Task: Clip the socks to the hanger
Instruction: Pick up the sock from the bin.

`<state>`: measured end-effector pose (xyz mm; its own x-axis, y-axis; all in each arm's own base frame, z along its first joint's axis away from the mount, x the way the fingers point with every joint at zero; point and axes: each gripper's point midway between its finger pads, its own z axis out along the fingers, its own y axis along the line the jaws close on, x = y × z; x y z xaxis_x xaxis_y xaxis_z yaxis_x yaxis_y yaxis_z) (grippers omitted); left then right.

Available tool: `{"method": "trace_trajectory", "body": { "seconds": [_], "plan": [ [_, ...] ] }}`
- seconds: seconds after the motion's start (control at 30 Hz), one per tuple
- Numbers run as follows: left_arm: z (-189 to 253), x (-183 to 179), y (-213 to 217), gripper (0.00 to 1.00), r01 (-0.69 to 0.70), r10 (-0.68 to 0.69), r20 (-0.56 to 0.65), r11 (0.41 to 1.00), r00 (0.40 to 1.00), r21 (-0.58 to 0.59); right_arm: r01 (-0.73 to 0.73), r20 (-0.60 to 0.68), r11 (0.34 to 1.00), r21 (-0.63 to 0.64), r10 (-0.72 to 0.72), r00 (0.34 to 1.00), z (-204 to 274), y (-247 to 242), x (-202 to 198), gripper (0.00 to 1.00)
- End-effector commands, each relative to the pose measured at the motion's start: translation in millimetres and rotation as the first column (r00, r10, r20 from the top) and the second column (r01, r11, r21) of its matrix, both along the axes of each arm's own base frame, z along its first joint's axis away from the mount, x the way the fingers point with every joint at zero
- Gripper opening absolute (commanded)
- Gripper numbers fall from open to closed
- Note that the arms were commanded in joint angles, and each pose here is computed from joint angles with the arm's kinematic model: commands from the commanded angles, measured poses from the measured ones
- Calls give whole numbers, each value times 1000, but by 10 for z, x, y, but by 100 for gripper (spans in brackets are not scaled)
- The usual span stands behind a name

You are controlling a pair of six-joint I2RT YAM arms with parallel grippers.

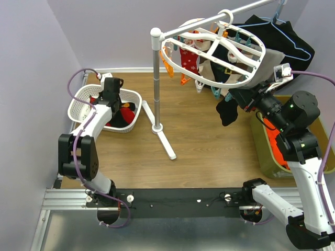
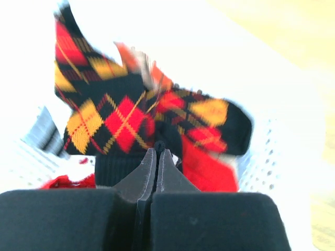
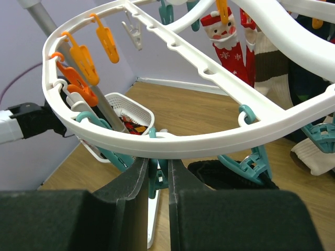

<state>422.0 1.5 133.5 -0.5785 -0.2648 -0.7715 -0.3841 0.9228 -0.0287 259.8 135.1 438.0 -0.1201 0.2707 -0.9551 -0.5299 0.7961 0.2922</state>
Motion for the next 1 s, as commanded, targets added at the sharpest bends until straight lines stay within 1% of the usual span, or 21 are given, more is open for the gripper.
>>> {"method": "trace_trajectory", "body": {
  "seconds": [0.0, 0.07, 0.13, 0.23, 0.37, 0.4, 0.47, 0.57, 0.63, 0.7, 0.73, 0.8, 0.83, 0.87, 0.9, 0.93, 0.97],
  "plan": [
    [1148, 143, 7, 0, 38, -63, 220, 992, 974, 118, 14, -1, 1000, 4, -14, 1000, 52, -30, -26, 12],
    [1450, 115, -34, 0, 73, -115, 261, 984, 959, 165, 15, 1, 1000, 4, -15, 1000, 58, -34, -21, 12],
    [1749, 73, -120, 0, 108, -158, 300, 978, 941, 177, 14, 8, 1000, 4, -14, 1000, 82, -35, -33, 12],
    [2018, -53, -230, 0, 154, -206, 337, 973, 919, 174, 12, 10, 1000, 6, -12, 1000, 98, -32, -36, 12],
    [2259, -251, -280, 0, 215, -280, 379, 955, 882, 206, 9, 8, 1000, 4, -9, 1000, 99, -26, -36, 12],
    [2246, -286, -317, 0, 246, -310, 371, 946, 875, 209, 9, 12, 1000, 3, -9, 1000, 112, -30, -45, 12],
    [2311, -376, -314, 0, 262, -331, 381, 939, 863, 224, 9, 10, 1000, 1, -9, 1000, 111, -29, -45, 12],
    [2125, -402, -302, 0, 275, -347, 348, 931, 871, 242, 11, 6, 1000, -1, -11, 1000, 91, -33, -42, 12],
    [1740, -332, -303, 0, 289, -347, 275, 929, 897, 230, 9, -4, 1000, -1, -9, 1000, 52, -26, -33, 12],
    [1379, -257, -341, 0, 308, -351, 220, 929, 910, 206, 5, -9, 1000, -2, -5, 1000, 28, -19, -29, 12],
    [1160, -186, -363, 0, 322, -356, 175, 927, 918, 194, 3, -13, 1000, -1, -3, 1000, 15, -13, -28, 12],
    [902, -88, -381, 0, 335, -363, 132, 922, 922, 195, 3, -19, 1000, 0, -3, 1000, 1, -10, -17, 12],
    [689, -5, -385, 0, 341, -362, 82, 920, 929, 194, 1, -19, 1000, -1, -1, 1000, 1, -8, -18, 12],
    [595, 52, -374, 0, 336, -354, 62, 921, 933, 198, 1, -18, 1000, 1, -1, 1000, 7, -9, -20, 12],
    [597, 146, -341, 0, 314, -333, 61, 926, 941, 212, 0, -23, 1000, 1, 0, 1000, -7, -5, -16, 12],
    [368, 239, -322, 1, 311, -320, 4, 926, 948, 215, 1, -24, 1000, 3, -1, 1000, -6, -5, -15, 12],
    [310, 305, -309, 3, 299, -305, -10, 928, 952, 224, 0, -28, 1000, 3, 0, 1000, -14, -3, -12, 12]
  ]
}}
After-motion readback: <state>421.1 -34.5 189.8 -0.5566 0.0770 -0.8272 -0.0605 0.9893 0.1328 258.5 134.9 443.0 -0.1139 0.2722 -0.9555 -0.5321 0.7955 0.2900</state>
